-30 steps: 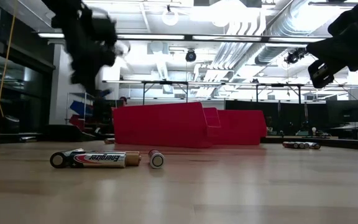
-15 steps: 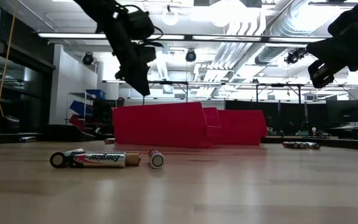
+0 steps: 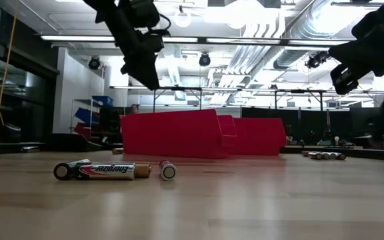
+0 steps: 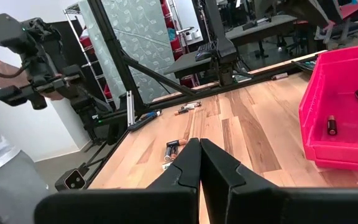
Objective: Sort batteries
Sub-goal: Put the black battery into the bottom red bin
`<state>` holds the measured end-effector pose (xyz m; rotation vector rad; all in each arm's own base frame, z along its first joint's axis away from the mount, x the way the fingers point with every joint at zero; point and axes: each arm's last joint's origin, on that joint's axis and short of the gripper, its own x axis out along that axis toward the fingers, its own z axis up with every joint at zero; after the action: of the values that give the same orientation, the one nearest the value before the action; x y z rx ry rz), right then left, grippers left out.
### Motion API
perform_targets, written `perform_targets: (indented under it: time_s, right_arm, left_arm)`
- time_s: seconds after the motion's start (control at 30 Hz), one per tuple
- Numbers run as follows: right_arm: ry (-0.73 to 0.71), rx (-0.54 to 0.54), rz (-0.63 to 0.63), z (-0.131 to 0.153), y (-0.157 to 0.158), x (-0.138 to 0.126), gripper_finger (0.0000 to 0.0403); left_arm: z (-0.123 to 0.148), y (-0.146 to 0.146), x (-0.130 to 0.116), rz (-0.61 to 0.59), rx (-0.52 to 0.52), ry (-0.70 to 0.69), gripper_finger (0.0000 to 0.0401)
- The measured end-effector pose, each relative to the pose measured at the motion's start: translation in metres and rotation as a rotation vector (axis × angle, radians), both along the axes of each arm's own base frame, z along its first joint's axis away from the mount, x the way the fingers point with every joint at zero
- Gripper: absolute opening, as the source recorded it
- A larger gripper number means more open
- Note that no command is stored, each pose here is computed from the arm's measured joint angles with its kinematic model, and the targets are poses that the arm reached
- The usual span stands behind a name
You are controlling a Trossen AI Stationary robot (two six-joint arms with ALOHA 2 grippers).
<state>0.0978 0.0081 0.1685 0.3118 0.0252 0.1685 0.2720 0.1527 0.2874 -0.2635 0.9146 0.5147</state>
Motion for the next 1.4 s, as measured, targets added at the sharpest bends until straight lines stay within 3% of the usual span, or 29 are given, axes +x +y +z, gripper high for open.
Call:
perform_targets:
  time_s: [0.37, 0.47, 0.67, 0.8, 0.93, 1.03, 1.1, 1.2, 1.4]
  right_arm:
    - [0.0, 0.0, 0.0, 0.0, 0.0, 0.0, 0.0]
    - [0.0, 0.0, 0.0, 0.0, 0.0, 0.0, 0.0]
    - [0.0, 0.0, -0.001, 0.0, 0.0, 0.0, 0.0]
    - [0.0, 0.0, -0.001, 0.0, 0.0, 0.0, 0.0]
    - [0.0, 0.0, 0.0, 0.0, 0.0, 0.0, 0.0]
    - [0.0, 0.0, -0.001, 0.0, 0.0, 0.0, 0.0]
    - [0.0, 0.0, -0.001, 0.0, 0.0, 0.0, 0.0]
    - [0.0, 0.0, -0.001, 0.0, 0.0, 0.0, 0.0]
    - [0.0, 0.0, -0.001, 0.0, 0.0, 0.0, 0.0]
  left_arm:
    - [0.023, -0.022, -0.006, -0.044, 0.031, -0.079, 0.0147]
    - [0.027, -0.036, -0.005, -0.108, -0.029, -0.155, 0.0147]
    - [0.011, -0.122, -0.016, -0.42, -0.22, -0.488, 0.0147]
    - [-0.031, -0.188, -0.042, -0.525, -0.231, -0.416, 0.0147]
    - [-0.064, -0.238, -0.063, -0.793, -0.103, -0.234, 0.0147]
    - [-0.079, -0.263, -0.066, -1.089, 0.104, -0.123, 0.0147]
    - [-0.085, -0.274, -0.062, -1.212, 0.246, -0.082, 0.0147]
    - [-0.096, -0.282, -0.05, -1.316, 0.353, -0.013, 0.0147]
    - [-0.118, -0.284, -0.015, -1.44, 0.442, 0.057, 0.0147]
